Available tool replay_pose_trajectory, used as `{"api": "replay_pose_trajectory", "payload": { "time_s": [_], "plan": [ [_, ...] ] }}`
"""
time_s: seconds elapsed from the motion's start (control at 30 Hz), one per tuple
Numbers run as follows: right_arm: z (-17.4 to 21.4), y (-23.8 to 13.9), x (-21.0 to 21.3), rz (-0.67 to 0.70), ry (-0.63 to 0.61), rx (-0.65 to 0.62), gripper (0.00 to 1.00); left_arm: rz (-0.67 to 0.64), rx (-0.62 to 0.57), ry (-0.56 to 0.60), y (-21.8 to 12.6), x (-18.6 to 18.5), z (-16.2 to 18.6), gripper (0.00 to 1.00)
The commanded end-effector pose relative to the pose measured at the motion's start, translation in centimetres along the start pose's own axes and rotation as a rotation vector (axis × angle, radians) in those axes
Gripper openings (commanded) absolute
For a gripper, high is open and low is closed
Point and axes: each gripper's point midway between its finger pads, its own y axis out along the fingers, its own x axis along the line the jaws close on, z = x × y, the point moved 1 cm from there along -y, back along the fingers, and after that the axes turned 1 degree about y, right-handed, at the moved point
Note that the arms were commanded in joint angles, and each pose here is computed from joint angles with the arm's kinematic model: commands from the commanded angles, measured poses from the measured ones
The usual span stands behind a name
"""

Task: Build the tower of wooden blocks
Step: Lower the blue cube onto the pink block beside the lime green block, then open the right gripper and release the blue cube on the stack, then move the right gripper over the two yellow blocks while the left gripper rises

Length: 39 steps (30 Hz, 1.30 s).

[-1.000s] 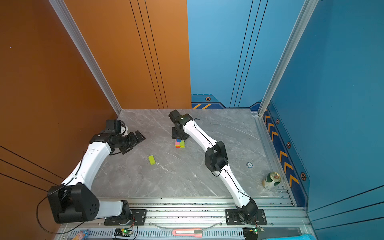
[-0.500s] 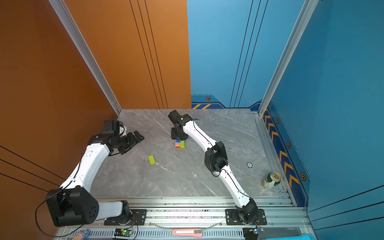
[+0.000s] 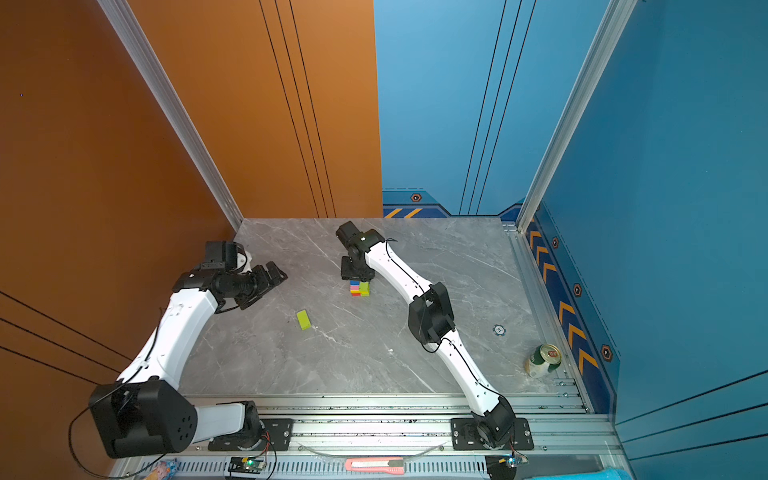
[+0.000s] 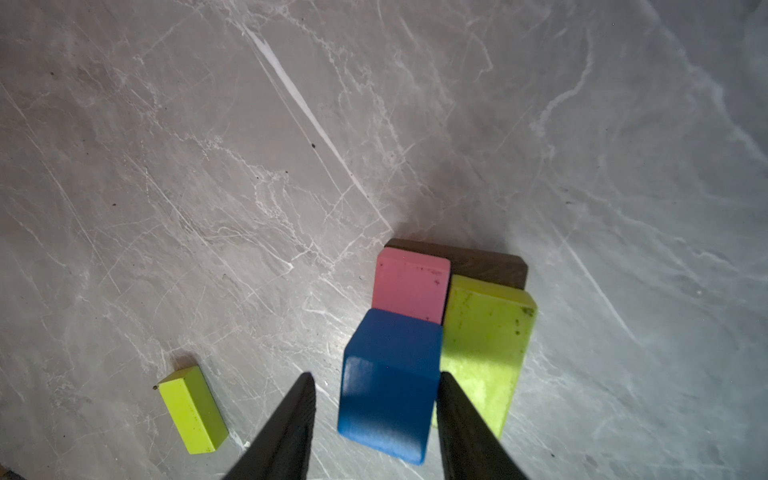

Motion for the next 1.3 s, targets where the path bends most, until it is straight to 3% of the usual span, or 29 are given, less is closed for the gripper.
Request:
{"api": "replay_pose_trajectory", "payload": {
  "time_s": [0.0, 0.1, 0.4, 0.57, 0.93, 1.27],
  "plan": [
    [-0.3, 0.0, 0.6, -0.019, -0.007, -0.01, 0.49, -0.021, 0.0, 0.001, -0.5, 0.7, 0.4, 0.98],
    [-0.5, -0.6, 0.8, -0.028, -0.013, -0.02, 0.5, -0.022, 0.001, -0.002, -0.5, 0.8, 0.4, 0.99],
    [-2.9, -9.2, 1.7, -0.07, -0.077, -0.175, 0.77, -0.009, -0.017, 0.002, -1.1, 0.3, 0.0, 1.0],
    [-2.5, -13.0, 0.1, -0.05, -0.078, -0.199, 0.78, 0.008, -0.019, 0.011, -1.3, -0.5, 0.1, 1.0],
    [4.5, -15.2, -7.9, 0.135, -0.045, -0.089, 0.75, 0.05, 0.02, 0.111, -0.2, -4.7, 2.8, 0.99],
    [10.1, -15.9, -14.5, 0.175, 0.053, -0.009, 0.74, 0.082, 0.021, 0.219, -1.0, -10.2, 7.8, 0.99]
  ]
}}
